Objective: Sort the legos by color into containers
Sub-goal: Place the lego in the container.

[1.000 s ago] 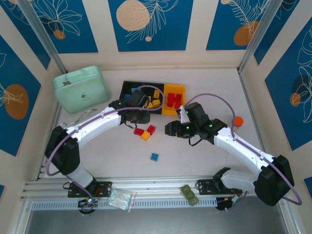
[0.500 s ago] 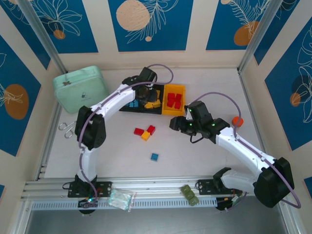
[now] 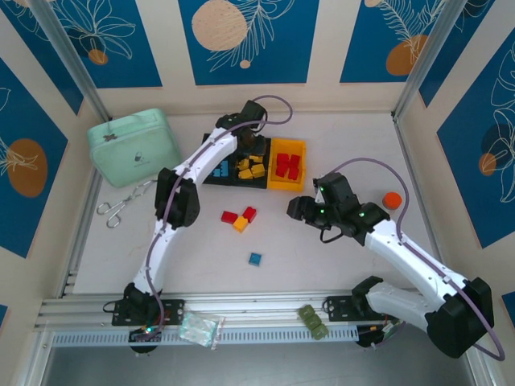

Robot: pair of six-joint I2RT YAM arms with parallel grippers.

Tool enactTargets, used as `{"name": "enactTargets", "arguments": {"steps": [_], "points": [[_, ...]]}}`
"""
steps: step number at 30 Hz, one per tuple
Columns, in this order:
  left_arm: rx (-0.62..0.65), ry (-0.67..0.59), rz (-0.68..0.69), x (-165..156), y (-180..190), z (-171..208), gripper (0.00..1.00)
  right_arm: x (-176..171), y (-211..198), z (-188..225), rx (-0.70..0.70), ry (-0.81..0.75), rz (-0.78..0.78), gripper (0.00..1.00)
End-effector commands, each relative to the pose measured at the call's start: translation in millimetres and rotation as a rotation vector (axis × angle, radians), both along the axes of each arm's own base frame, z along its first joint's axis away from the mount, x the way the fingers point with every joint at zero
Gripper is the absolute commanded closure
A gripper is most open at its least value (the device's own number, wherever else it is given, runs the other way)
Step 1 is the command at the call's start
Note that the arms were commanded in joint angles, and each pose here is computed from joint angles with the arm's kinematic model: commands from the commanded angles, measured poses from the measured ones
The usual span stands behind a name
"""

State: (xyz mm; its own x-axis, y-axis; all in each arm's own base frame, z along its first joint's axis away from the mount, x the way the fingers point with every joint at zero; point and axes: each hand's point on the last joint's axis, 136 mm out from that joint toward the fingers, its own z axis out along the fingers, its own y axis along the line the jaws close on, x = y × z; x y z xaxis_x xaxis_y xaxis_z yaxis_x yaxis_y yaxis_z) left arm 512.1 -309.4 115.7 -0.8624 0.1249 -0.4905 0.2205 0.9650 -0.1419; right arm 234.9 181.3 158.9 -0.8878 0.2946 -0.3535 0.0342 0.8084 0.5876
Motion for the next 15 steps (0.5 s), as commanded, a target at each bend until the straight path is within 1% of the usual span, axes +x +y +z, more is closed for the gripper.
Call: {"name": "enactTargets", "arguments": {"steps": [1, 6, 10, 13, 15], "points": [[0.064, -0.005, 0.010, 8.7, 14.5, -3.9, 0.64, -6.3, -9.0, -4.5, -0.012, 0.022, -0.033, 0.43], [0.078, -0.007, 0.018, 15.1, 18.5, -12.9, 0.62, -8.1, -13.7, -1.6, -0.017, 0.010, -0.047, 0.43], [0.080, -0.021, 0.014, 17.7, 18.5, -11.0, 0.52, -7.1, -13.7, 0.5, -0.016, 0.008, -0.047, 0.43], [0.072, -0.033, 0.013, 17.8, 17.7, -2.9, 0.45, -6.0, -12.0, 1.4, -0.012, 0.008, -0.044, 0.43], [0.060, -0.038, 0.012, 16.4, 17.1, 4.8, 0.45, -4.6, -10.9, 1.4, -0.012, 0.008, -0.042, 0.43]]}}
